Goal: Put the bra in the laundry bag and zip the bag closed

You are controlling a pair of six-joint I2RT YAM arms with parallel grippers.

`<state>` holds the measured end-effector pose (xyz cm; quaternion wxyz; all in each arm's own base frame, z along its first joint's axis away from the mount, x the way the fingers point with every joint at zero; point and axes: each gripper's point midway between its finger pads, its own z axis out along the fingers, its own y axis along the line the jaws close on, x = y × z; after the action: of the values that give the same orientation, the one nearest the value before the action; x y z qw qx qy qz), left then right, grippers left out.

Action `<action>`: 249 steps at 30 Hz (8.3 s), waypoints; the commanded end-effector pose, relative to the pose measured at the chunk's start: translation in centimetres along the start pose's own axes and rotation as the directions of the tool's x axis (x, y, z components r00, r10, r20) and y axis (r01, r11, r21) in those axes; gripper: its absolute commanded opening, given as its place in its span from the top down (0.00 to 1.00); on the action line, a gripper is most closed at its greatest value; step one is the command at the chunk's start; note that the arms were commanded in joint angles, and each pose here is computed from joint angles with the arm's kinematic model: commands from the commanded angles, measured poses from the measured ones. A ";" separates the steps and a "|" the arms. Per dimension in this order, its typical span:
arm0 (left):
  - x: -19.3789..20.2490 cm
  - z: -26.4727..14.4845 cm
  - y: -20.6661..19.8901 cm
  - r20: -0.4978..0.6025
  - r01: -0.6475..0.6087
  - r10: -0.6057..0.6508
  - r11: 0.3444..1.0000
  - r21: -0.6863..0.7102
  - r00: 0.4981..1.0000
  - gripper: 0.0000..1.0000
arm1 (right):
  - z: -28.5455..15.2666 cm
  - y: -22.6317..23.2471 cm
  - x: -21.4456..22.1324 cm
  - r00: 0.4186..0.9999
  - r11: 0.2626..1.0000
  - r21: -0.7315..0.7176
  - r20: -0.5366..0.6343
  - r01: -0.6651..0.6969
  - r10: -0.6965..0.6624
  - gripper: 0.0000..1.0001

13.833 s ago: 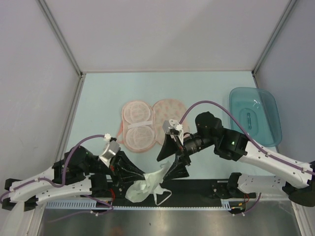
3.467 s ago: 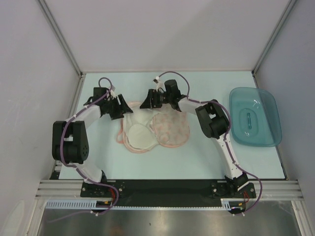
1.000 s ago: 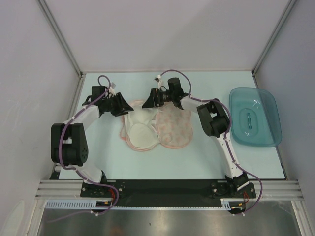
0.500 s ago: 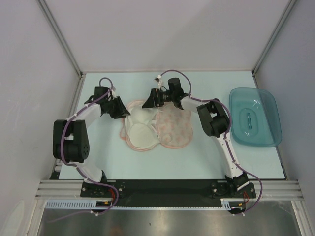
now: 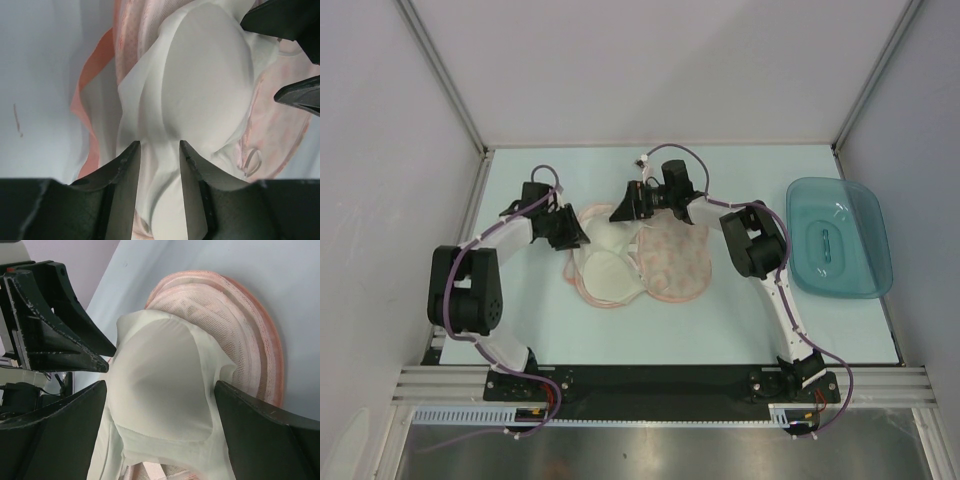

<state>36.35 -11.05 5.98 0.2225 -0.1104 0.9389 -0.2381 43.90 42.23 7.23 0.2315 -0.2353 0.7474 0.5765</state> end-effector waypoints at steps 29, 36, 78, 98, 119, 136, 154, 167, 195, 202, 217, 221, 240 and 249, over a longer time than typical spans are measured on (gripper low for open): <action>0.5 1.7 -2.4 -0.024 0.021 -0.019 0.994 0.105 1.000 0.64 | 0.0 3.4 -2.3 0.997 0.997 -0.048 0.035 0.064 -0.062 0.06; -1.7 -0.3 -4.1 0.071 -0.101 0.091 0.985 0.143 0.993 1.00 | -0.8 2.8 -2.5 0.996 0.996 -0.035 0.025 0.082 -0.081 0.05; -0.9 -7.0 -10.9 0.324 -0.429 0.329 0.847 0.313 0.887 1.00 | -1.8 3.6 -2.5 0.986 0.951 -0.259 0.025 0.167 -0.167 0.00; 0.1 -8.8 -12.4 0.361 -0.481 0.354 0.797 0.366 0.863 1.00 | -3.5 6.7 -2.5 0.983 0.942 -0.283 0.088 0.179 -0.160 0.00; 4.3 -13.2 -15.1 0.376 -0.620 0.495 0.581 0.528 0.783 1.00 | -9.1 10.3 -4.3 0.943 0.892 -0.305 0.093 0.333 -0.320 0.00; 5.2 -15.3 -15.9 0.431 -0.666 0.509 0.519 0.536 0.745 1.00 | -9.0 16.2 -1.1 0.953 0.840 -0.451 0.108 0.302 -0.284 0.00; 3.8 -14.0 -14.9 0.408 -0.647 0.502 0.599 0.472 0.763 1.00 | -9.7 17.6 1.6 0.969 0.843 -0.479 0.096 0.245 -0.227 0.27; 1.6 -9.3 -12.4 0.252 -0.394 0.314 0.828 0.400 0.915 1.00 | -9.0 13.7 -0.8 0.993 0.934 -0.339 0.031 0.116 -0.112 0.96; 4.3 -3.8 -11.8 0.074 0.005 -0.042 0.899 0.439 0.996 1.00 | -3.8 6.3 -0.8 0.930 0.972 0.034 -0.300 0.232 -0.212 1.00; 4.8 -1.8 -12.4 0.039 0.021 -0.042 0.900 0.435 0.998 0.99 | -1.9 5.2 -1.1 0.921 0.952 0.099 -0.297 0.291 -0.251 1.00; 4.1 -3.2 -11.8 0.157 -0.150 0.105 0.939 0.311 0.982 0.50 | -3.5 7.1 -0.9 0.907 0.943 0.042 -0.293 0.329 -0.303 1.00; 2.5 -6.6 -8.9 0.282 -0.181 0.145 0.977 0.109 0.949 0.34 | -4.3 7.8 -1.6 0.916 0.949 0.010 -0.265 0.314 -0.300 1.00; 8.2 -4.7 -1.9 0.184 0.023 -0.010 0.997 -0.069 0.983 0.26 | -5.0 8.0 -1.9 0.926 0.958 -0.051 -0.245 0.282 -0.286 1.00; 7.6 -2.6 -2.1 0.161 -0.022 0.031 0.998 -0.062 0.986 0.38 | -5.1 8.1 -2.0 0.927 0.958 -0.056 -0.242 0.282 -0.288 1.00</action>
<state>26.69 -13.22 4.95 0.2674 -0.1458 0.9355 -0.1791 39.96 39.09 11.08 0.1714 -0.3884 0.7551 0.4997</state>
